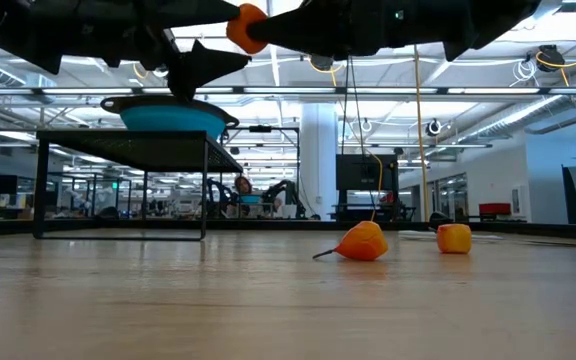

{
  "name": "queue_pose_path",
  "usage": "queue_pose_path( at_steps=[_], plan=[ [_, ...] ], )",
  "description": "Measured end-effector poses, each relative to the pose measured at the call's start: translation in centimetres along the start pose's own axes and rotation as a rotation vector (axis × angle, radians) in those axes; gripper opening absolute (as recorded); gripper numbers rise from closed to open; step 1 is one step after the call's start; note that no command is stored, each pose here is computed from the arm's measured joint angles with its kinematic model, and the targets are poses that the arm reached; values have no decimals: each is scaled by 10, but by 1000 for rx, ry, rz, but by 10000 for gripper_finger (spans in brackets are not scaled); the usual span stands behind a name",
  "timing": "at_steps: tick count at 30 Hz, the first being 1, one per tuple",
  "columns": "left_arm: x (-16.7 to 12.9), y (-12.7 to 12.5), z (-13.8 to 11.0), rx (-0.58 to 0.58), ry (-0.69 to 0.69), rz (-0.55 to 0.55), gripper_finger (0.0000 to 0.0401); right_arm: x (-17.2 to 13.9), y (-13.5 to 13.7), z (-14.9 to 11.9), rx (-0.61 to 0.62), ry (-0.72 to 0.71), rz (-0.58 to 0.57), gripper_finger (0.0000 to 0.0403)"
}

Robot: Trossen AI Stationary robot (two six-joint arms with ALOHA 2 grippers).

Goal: Pick & Place Fruit
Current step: Put the orange into the blue strainer bowl on the shelf

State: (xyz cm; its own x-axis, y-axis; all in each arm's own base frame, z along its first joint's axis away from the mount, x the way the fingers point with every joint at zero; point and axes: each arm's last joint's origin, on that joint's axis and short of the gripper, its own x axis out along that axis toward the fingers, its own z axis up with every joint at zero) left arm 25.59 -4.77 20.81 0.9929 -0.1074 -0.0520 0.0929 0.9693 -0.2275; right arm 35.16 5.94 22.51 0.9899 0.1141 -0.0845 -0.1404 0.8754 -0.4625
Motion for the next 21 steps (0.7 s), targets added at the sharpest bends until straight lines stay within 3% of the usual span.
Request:
queue_pose_path(
  at_steps=[11, 21],
  plan=[
    [0, 11, 2, -237, -2, 15, 296, -1, 5, 4, -92, 22, -61, 107],
    [2, 10, 7, -268, -21, 0, 296, 1, 6, 2, -112, 31, -94, 107]
  ],
)
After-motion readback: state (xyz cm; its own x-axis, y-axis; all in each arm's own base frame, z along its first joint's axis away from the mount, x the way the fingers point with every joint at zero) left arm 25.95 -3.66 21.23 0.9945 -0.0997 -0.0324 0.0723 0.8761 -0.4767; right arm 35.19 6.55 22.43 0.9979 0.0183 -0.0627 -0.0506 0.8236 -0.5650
